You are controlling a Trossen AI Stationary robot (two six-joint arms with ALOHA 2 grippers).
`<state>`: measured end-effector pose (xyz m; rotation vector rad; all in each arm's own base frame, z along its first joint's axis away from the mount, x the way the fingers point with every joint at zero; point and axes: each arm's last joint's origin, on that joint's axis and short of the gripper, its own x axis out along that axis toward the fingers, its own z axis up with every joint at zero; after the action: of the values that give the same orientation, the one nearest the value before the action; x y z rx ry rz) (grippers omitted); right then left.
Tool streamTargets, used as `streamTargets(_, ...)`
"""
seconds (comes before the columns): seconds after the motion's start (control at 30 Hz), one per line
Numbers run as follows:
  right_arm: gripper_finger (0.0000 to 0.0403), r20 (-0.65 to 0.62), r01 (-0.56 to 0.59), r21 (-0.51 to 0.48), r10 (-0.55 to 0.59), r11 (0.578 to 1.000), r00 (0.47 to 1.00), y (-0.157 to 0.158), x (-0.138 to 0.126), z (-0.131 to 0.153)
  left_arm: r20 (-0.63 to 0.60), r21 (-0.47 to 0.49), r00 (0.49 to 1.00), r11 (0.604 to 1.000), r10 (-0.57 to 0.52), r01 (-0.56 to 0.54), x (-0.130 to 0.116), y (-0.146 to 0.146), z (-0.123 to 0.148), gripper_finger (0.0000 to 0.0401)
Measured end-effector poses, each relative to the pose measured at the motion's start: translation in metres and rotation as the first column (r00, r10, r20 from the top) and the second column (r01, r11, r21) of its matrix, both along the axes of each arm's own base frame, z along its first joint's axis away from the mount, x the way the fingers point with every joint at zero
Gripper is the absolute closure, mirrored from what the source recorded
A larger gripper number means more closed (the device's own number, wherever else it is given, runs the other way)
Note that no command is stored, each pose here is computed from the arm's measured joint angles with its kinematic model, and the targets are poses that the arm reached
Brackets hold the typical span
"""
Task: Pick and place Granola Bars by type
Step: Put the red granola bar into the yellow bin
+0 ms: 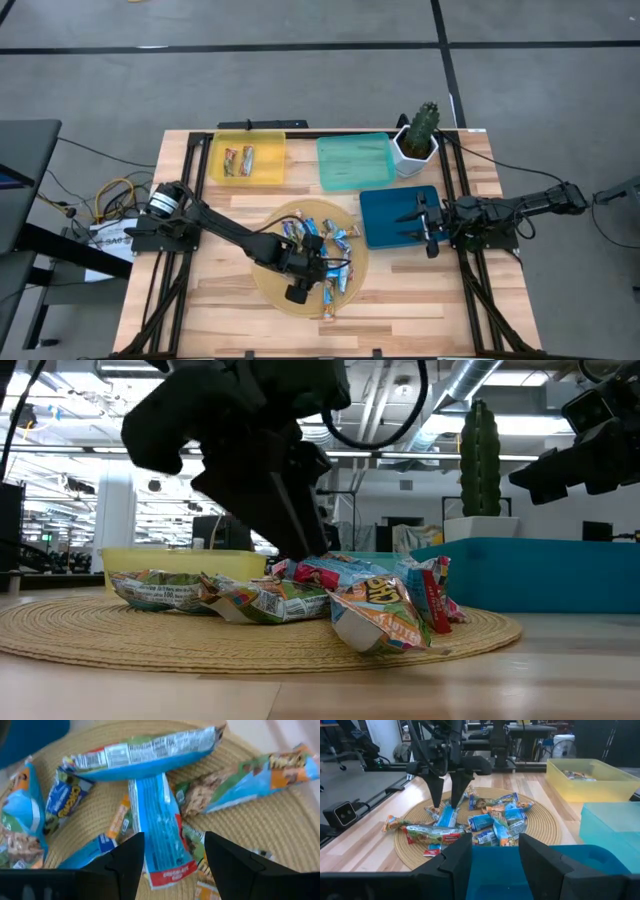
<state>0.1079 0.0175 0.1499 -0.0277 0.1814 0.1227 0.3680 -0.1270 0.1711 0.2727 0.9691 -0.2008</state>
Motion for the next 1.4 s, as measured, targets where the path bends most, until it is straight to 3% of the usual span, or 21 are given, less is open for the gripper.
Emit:
streamTargets(0.17,0.0249,0.002,0.0,0.0,0.0,1.0,1.0,0.0,0.0,0.0,-0.01,0.037,1.0,0.999,0.017,-0.017,0.001,0.007,-0.001,0.02)
streamTargets(0.5,0.0249,0.002,0.0,0.0,0.0,1.0,1.0,0.0,0.0,0.0,-0.068,0.001,0.997,1.0,0.026,-0.026,0.001,0.012,-0.011,0.02)
streamTargets(0.8,0.0249,0.001,0.0,0.0,0.0,1.0,1.0,0.0,0.0,0.0,-0.041,-0.004,0.999,1.0,0.025,-0.025,0.007,0.012,-0.016,0.0201)
streamTargets(1.17,0.0249,0.002,0.0,0.0,0.0,1.0,1.0,0.0,0.0,0.0,-0.039,-0.003,0.999,1.0,0.024,-0.024,0.007,0.012,-0.016,0.0287)
streamTargets(1.4,0.0249,0.002,0.0,0.0,0.0,1.0,1.0,0.0,0.0,0.0,-0.037,0.001,0.999,1.0,0.023,-0.023,0.007,0.012,-0.016,0.0303)
